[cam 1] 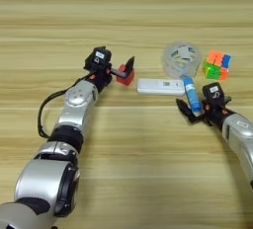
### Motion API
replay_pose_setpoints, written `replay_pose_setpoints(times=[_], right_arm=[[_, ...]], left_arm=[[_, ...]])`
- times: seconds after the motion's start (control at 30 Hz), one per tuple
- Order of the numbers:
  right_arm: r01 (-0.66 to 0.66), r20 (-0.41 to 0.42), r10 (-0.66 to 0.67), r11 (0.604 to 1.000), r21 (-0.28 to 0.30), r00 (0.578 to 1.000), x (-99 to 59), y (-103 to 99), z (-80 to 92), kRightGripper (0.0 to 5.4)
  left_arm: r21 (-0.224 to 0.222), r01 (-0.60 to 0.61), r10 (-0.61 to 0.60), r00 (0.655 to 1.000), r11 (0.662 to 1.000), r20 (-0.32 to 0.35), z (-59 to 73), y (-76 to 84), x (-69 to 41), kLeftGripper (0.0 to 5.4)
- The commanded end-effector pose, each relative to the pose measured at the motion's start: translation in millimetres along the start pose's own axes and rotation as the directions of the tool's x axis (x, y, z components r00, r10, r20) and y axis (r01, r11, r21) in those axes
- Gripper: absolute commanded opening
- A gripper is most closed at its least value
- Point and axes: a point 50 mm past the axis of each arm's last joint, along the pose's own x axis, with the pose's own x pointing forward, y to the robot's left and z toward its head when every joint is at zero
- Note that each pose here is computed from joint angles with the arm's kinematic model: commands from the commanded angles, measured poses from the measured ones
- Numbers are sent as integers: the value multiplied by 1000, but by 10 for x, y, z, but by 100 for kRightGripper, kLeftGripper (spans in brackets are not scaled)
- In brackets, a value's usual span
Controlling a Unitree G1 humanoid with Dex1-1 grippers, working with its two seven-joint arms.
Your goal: Move the objects on the table
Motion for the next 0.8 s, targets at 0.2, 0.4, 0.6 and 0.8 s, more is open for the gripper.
replay_pose_setpoints(times=[0.2, 0.4, 0.6, 0.8], right_arm=[[5, -100, -2, 999, 38, 995, -20, -17, -173, 514], [-3, -118, 3, 1000, -1, 993, -30, -9, -196, 446], [-2, -119, -4, 998, -56, 993, -63, -9, -181, 378], [-4, -114, -3, 998, -67, 993, -76, -1, -168, 317]], left_arm=[[-2, 3, -3, 1000, 1000, -4, 4, 11, -9, 540], [-2, 1, -1, 1000, 1000, -2, 9, 12, -9, 540], [-3, 0, 0, 1000, 1000, -1, 12, 17, -10, 540], [-3, -1, 1, 1000, 1000, 1, 13, 16, -11, 540]])
